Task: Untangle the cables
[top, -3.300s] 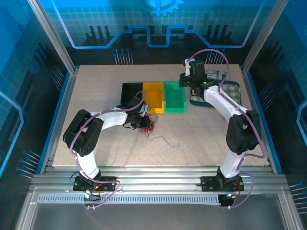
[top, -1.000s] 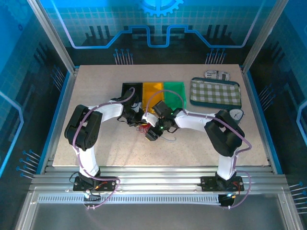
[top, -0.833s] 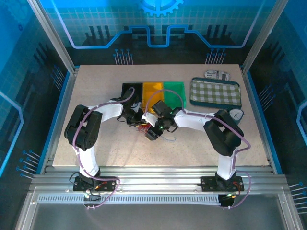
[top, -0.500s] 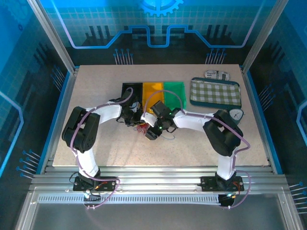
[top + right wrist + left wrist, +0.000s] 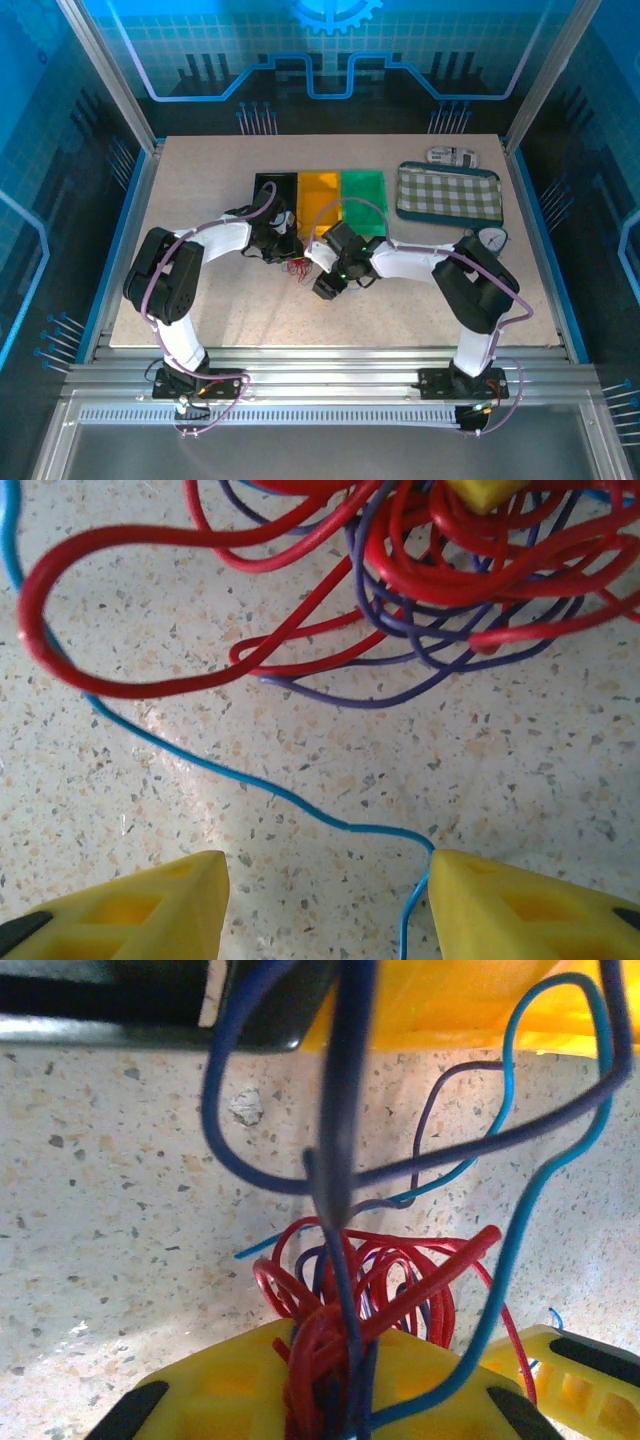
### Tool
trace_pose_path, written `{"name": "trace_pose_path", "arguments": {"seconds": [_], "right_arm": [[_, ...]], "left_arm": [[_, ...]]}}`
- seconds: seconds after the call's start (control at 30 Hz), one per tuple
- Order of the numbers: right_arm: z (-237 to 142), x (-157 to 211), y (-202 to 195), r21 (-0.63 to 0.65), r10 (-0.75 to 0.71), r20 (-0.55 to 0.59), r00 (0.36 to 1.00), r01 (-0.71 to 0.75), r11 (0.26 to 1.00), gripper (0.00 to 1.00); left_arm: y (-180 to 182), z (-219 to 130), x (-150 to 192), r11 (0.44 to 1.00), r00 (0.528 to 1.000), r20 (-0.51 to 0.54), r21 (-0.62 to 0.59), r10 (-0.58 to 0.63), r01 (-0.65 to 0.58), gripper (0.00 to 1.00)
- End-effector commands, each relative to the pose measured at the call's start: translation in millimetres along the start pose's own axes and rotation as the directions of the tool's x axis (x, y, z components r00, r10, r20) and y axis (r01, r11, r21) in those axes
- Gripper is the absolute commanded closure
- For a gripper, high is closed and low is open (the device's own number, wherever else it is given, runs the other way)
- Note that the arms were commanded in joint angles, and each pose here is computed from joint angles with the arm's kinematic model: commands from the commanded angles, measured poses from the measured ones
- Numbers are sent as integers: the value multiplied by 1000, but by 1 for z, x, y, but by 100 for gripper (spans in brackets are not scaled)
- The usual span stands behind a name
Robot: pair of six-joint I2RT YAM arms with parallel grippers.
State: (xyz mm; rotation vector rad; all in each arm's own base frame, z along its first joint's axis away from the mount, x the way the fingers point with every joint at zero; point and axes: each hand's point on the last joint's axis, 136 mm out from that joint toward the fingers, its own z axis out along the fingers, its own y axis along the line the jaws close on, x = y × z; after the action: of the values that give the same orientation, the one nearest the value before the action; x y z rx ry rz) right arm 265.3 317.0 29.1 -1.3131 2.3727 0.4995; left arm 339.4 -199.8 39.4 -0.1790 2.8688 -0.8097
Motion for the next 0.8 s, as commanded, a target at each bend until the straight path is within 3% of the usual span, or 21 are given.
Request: {"name": "trace_pose_path", "arguments": {"seconds": [0.0,0.2,0.43,0.53,0.7,0.77], "right_arm": [[5,-19,-4,12,-19,31,999,18,1000,44],[17,-27,-4,-1,-41,20,999,41,999,51],[18,-8,1,-30,-4,-4,1000,4,1000,91],[10,-5,-2,-2,21,16,1000,-21,1000,98],[-16,-4,-21,87,102,103,989,-111,990,98],[-29,-2,-30,128,134,146,980,-153,980,99]], "left_arm": [[-12,-5,5,998,999,-14,54,33,-33,100],[-19,-3,4,996,999,-28,86,39,-37,100],[-19,-4,1,996,999,-21,82,33,-32,100],[-16,-2,2,997,999,-26,67,26,-24,99],[-4,3,5,1000,999,-39,21,11,-10,68],[0,6,6,1000,999,-43,3,7,-7,64]]}}
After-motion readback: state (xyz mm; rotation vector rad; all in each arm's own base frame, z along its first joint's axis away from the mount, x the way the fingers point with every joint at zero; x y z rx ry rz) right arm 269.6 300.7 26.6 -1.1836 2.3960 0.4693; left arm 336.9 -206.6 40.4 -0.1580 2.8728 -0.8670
